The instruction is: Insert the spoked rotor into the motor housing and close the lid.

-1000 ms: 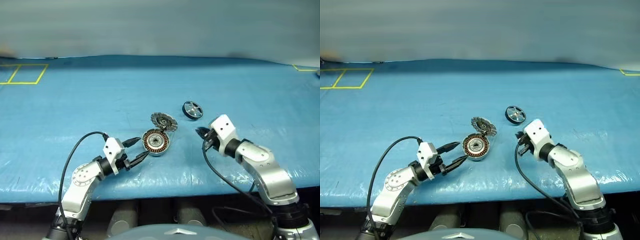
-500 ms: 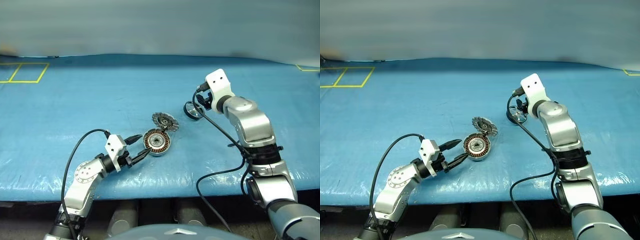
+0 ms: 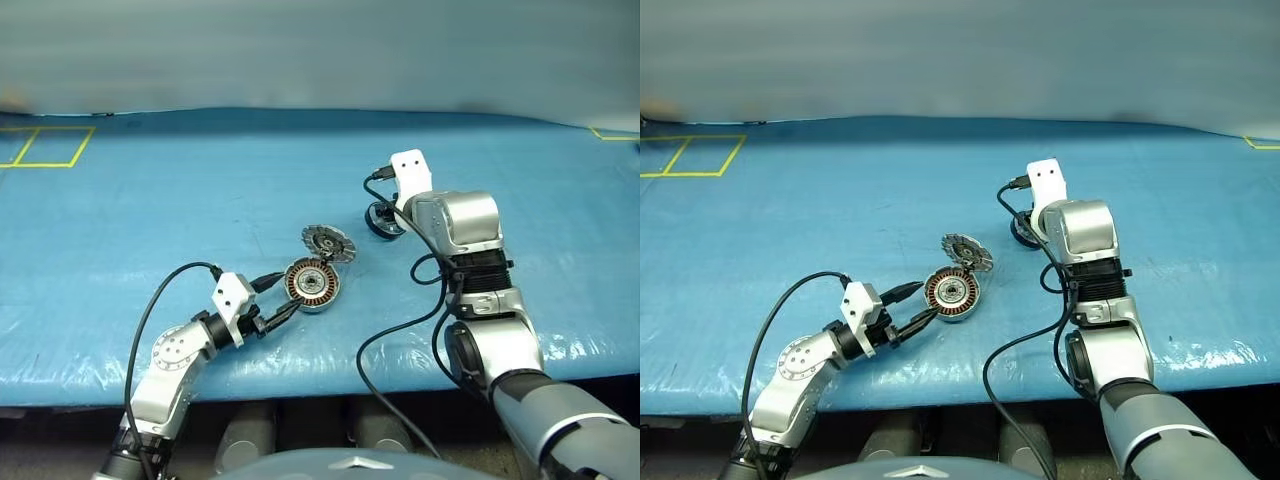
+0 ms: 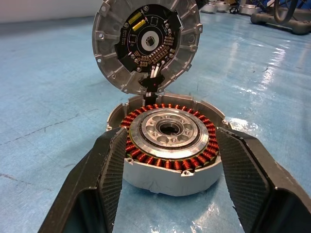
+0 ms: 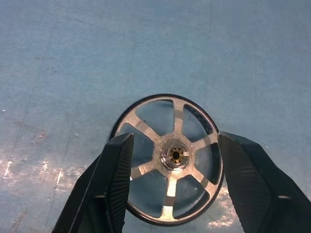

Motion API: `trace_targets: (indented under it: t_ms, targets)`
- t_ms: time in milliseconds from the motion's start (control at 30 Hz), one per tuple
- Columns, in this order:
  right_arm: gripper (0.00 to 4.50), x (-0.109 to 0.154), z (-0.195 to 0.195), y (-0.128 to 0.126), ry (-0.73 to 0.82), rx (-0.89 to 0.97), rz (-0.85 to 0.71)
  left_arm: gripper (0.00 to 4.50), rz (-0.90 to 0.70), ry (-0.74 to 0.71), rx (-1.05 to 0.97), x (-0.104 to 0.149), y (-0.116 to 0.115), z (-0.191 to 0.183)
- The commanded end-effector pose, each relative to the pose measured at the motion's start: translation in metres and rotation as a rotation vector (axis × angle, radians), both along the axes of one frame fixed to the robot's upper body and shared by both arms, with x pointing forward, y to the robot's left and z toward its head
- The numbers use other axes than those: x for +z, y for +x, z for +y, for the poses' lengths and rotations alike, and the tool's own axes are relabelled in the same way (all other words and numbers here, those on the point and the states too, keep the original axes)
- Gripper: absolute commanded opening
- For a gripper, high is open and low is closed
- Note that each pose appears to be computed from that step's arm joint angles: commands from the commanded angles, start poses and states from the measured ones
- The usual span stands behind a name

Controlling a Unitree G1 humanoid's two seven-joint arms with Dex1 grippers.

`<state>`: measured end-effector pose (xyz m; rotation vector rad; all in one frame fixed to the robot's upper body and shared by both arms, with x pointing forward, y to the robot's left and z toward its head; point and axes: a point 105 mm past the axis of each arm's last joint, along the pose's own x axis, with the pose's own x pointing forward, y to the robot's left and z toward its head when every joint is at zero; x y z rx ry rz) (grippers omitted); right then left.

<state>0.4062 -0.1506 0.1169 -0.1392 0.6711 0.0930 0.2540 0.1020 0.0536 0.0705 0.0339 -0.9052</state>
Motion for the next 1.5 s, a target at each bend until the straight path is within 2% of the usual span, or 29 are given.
trace_targets:
  t_ms: [33,333,633,767,833,867,1067,1200,1267,1333,1500]
  targets:
    - [2.89,0.012,-0.001,0.003,0.027,-0.055,-0.026,3.11,-0.047,-0.013,-0.017,0.010,-0.001,-0.006]
    - [2.89,0.003,0.014,0.004,0.120,-0.033,-0.014,3.11,-0.053,-0.009,-0.031,0.009,0.002,-0.009]
    - [2.89,-0.017,0.008,-0.002,0.105,-0.051,0.049,3.11,-0.059,0.007,-0.034,0.006,0.002,-0.007]
    - [2.08,-0.014,0.013,-0.001,0.116,-0.023,0.027,3.11,-0.063,0.016,-0.036,0.005,0.002,-0.006]
    - [1.40,-0.013,0.014,-0.002,0.114,-0.019,0.025,3.11,-0.063,0.018,-0.036,0.005,0.003,-0.006]
    - [1.28,-0.013,0.014,-0.002,0.112,-0.017,0.023,3.11,-0.063,0.018,-0.036,0.005,0.003,-0.006]
    - [1.28,-0.003,0.003,-0.004,0.068,-0.017,-0.031,3.11,-0.062,0.019,-0.037,0.004,0.002,-0.005]
    - [1.28,0.010,-0.001,-0.018,0.076,-0.009,-0.098,3.11,-0.059,0.020,-0.038,0.002,0.002,-0.004]
    - [1.28,0.019,0.008,-0.028,0.102,0.067,-0.158,3.11,-0.059,0.020,-0.039,0.002,0.002,-0.003]
    - [1.28,0.028,0.009,-0.041,0.152,0.111,-0.265,3.11,-0.059,0.019,-0.041,0.002,0.001,-0.003]
    - [1.28,0.028,-0.009,-0.074,0.310,0.095,-0.403,3.11,-0.060,0.013,-0.049,0.004,0.002,-0.003]
